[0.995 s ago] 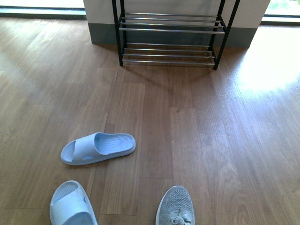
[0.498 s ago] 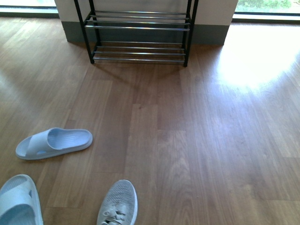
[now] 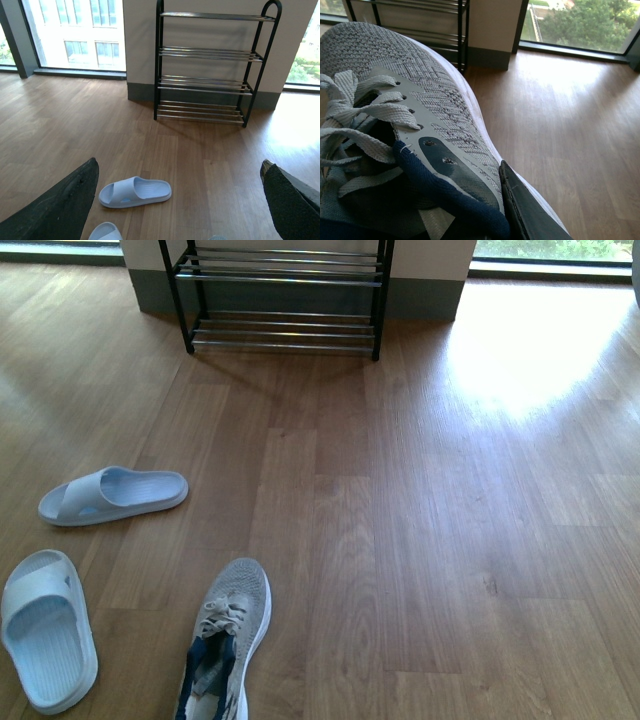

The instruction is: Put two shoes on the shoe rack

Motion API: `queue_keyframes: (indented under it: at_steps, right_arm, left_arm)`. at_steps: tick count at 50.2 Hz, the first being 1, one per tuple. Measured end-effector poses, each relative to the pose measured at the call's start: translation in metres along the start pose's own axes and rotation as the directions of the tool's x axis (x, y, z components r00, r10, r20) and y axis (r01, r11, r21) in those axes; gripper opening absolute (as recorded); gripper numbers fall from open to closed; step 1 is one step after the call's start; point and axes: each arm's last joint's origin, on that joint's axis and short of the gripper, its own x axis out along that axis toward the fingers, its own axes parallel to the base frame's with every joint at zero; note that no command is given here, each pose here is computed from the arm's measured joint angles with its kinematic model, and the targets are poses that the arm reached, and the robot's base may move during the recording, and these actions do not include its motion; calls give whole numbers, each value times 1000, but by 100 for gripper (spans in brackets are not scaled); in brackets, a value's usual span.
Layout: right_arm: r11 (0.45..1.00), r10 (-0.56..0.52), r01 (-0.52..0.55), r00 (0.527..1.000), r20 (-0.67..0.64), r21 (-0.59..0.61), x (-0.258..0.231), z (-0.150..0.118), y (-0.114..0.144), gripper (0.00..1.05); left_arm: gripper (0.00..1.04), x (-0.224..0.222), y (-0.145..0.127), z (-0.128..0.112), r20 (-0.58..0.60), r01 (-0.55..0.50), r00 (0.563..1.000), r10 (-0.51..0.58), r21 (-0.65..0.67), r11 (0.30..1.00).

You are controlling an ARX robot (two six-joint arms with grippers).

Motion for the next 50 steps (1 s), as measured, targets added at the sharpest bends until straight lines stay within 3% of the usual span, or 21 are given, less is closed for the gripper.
queue_keyframes:
  at_steps: [18, 20, 21, 26, 33, 39, 50]
  right_arm:
    - [1000, -3, 3, 1000, -1, 0, 0, 0, 0, 1]
    - [1000, -1, 1, 1000, 0, 1, 0, 0, 0, 1]
    - [1000, -1, 1, 1000, -1, 1, 0, 0, 0, 1]
    - [1000, 1, -1, 1000, 0, 1, 0, 0, 0, 1]
    - [1000, 1, -1, 1000, 0, 0, 0, 0, 0, 1]
    - [1000, 1, -1, 1000, 0, 0, 0, 0, 0, 1]
    - [1000, 1, -1, 1000, 0, 1, 0, 0, 0, 1]
  left_arm:
    - [95, 0, 0, 0, -2, -3, 1000, 3, -3, 1000]
    - [95, 0, 0, -1, -136, -84, 988, 75, -65, 994]
    - [95, 0, -1, -1, -244, -118, 966, 89, -107, 987]
    - [95, 3, -4, -8, -473, -161, 881, 14, -272, 949]
    - [95, 16, -8, -15, -581, -206, 810, -79, -408, 889]
    - [95, 38, -11, -25, -654, -230, 749, -104, -404, 885]
    - [95, 78, -25, -60, -832, -238, 551, -71, -238, 942]
